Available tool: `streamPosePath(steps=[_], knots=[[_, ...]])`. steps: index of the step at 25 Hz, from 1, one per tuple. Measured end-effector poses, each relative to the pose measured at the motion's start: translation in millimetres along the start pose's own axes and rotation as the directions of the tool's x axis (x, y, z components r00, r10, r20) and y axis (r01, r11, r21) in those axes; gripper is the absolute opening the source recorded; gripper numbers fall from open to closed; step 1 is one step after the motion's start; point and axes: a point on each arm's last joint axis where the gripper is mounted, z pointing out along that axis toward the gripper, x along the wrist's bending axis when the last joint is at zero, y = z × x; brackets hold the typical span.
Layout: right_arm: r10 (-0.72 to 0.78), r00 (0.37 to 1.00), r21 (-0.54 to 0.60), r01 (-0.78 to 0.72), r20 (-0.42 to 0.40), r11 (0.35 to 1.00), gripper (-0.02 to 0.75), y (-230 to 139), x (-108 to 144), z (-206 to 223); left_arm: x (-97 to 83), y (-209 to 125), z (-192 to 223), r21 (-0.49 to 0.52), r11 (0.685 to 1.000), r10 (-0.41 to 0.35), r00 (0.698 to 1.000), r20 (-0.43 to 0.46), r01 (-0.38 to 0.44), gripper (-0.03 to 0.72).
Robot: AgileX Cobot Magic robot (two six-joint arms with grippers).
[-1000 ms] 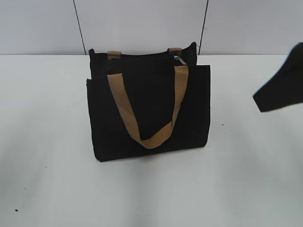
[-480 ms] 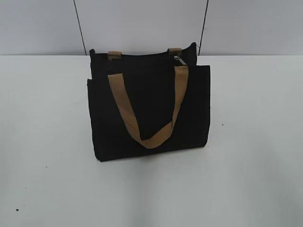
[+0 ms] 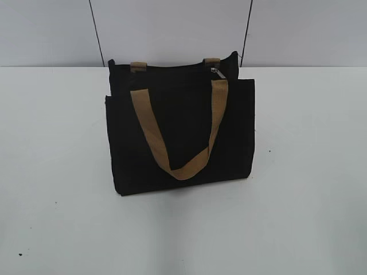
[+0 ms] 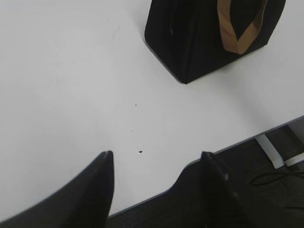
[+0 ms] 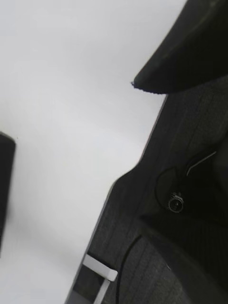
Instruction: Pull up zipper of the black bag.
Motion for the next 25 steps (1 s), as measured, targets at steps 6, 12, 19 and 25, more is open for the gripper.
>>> streamPosePath(steps=[6,12,19,25], knots=[[-0.015,0.994,-0.037,0.019,0.105,0.999,0.597,-5,-8,-5,1.2,-14,3,-0.006,1.0,0.018,1.0,-0.002,-0.018,0.43],[-0.019,0.99,-0.079,0.03,0.142,0.996,0.597,-4,-12,3,1.4,-12,7,-0.045,0.999,0.025,1.0,-0.007,-0.026,0.426],[-0.018,0.989,-0.089,0.031,0.145,0.996,0.597,-3,-13,4,0.6,-10,16,-0.1,0.995,0.028,1.0,-0.002,-0.028,0.424],[-0.014,0.99,-0.091,0.027,0.137,0.996,0.594,-3,-12,4,0.5,-10,17,-0.105,0.994,0.028,1.0,-0.001,-0.028,0.417]])
